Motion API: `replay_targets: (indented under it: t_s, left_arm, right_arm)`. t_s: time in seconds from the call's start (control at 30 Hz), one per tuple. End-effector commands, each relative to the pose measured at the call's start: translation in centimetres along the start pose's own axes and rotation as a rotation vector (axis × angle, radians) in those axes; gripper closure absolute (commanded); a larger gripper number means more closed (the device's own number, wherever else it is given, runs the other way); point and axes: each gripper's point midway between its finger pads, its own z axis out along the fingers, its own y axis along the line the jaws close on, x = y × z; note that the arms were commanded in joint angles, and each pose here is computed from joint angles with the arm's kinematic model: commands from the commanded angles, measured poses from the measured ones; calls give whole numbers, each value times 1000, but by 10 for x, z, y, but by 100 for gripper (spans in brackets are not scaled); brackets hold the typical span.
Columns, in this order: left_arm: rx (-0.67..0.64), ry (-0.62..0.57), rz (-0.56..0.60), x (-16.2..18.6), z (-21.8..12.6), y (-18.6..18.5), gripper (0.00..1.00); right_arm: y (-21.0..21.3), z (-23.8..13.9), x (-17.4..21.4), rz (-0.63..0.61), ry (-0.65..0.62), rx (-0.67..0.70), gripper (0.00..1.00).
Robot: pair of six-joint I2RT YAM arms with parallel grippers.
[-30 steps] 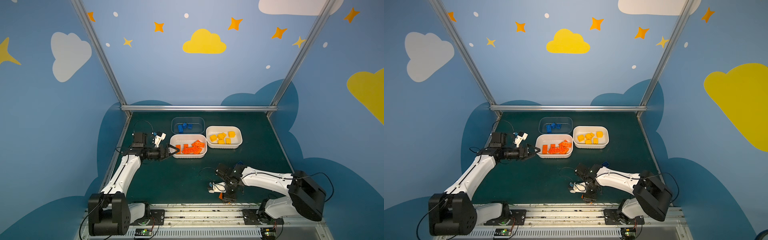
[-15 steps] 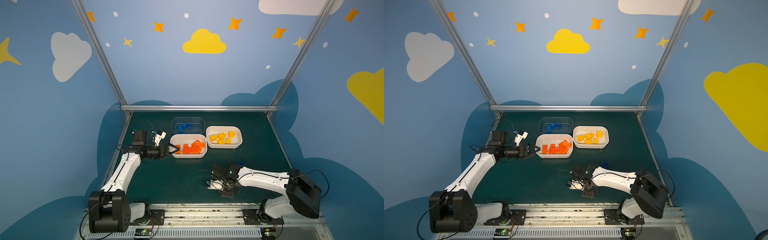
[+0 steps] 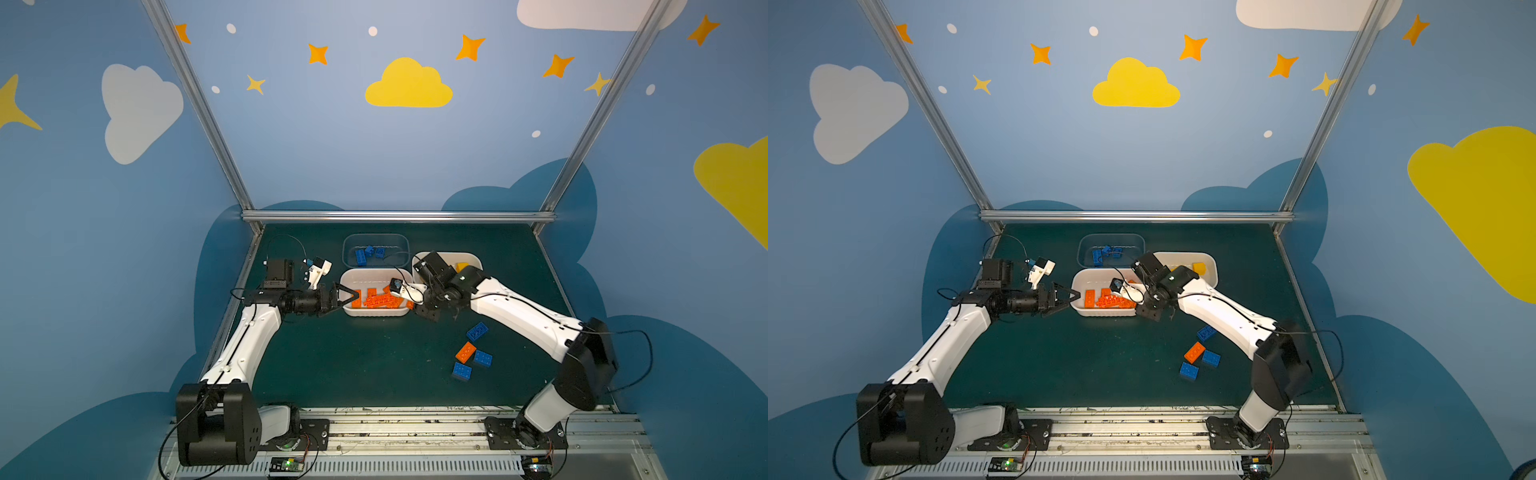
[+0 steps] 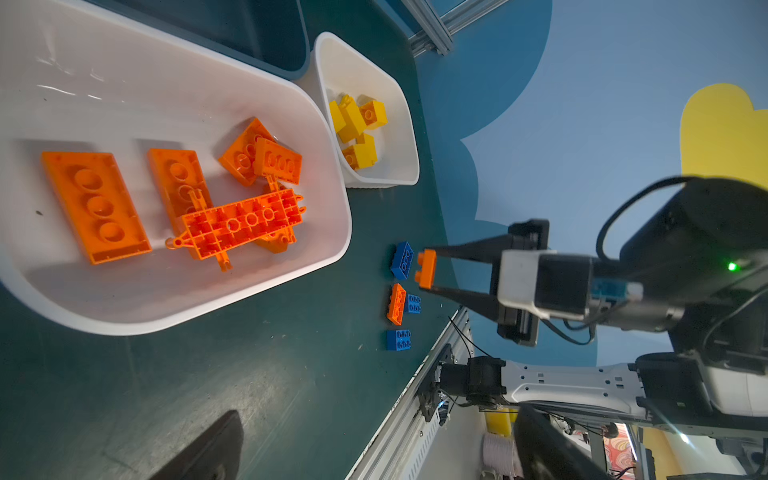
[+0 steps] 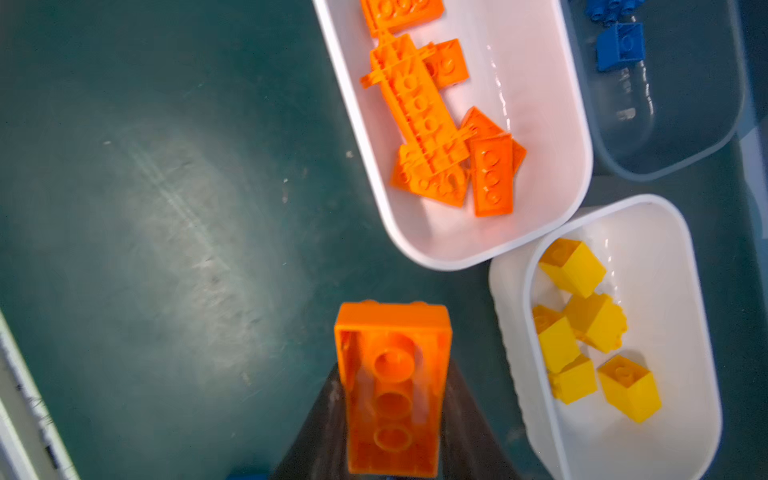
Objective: Sort the legos into containers by color
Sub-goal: 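Carry the orange brick into the orange-brick bin and release it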
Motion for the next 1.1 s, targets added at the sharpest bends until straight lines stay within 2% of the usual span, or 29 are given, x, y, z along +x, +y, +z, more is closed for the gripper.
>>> replay_targets:
  t_s: [0.0,0.23,0.4,0.5,0.67,0.73,0.83,0.93,1.07]
  left_arm:
    - [1,-10,13,-4,-4,-6,0]
    - [-2,-14,9,-1,-8,-7,0]
    - [-4,-21,-1,3,-11,-6,0]
    - [-5,-23,-6,6,-14,-5,0]
    - [-6,-25,-14,8,-15,-2,0]
    - [-7,-27,-17,8,-16,0,0]
    - [-4,-25,-19,9,-16,0,0]
    - [-3,-27,-17,8,-16,-1,0]
    - [6,-31,-18,7,-15,-1,0]
  right_arm:
    - [-22,20,-28,-65,-58,2,84]
    - [-63,71,-76,-112,-100,29,82]
    - [-63,102,-94,-153,-134,-16,80]
    - [-54,116,-102,-248,-179,-43,78]
    - [-63,140,-111,-287,-177,35,68]
    - [-67,142,-113,-279,-173,49,64]
    - [-67,136,-112,-270,-176,46,52]
    - [-69,120,-105,-253,-170,56,49]
    - [-77,89,-79,-172,-143,84,45]
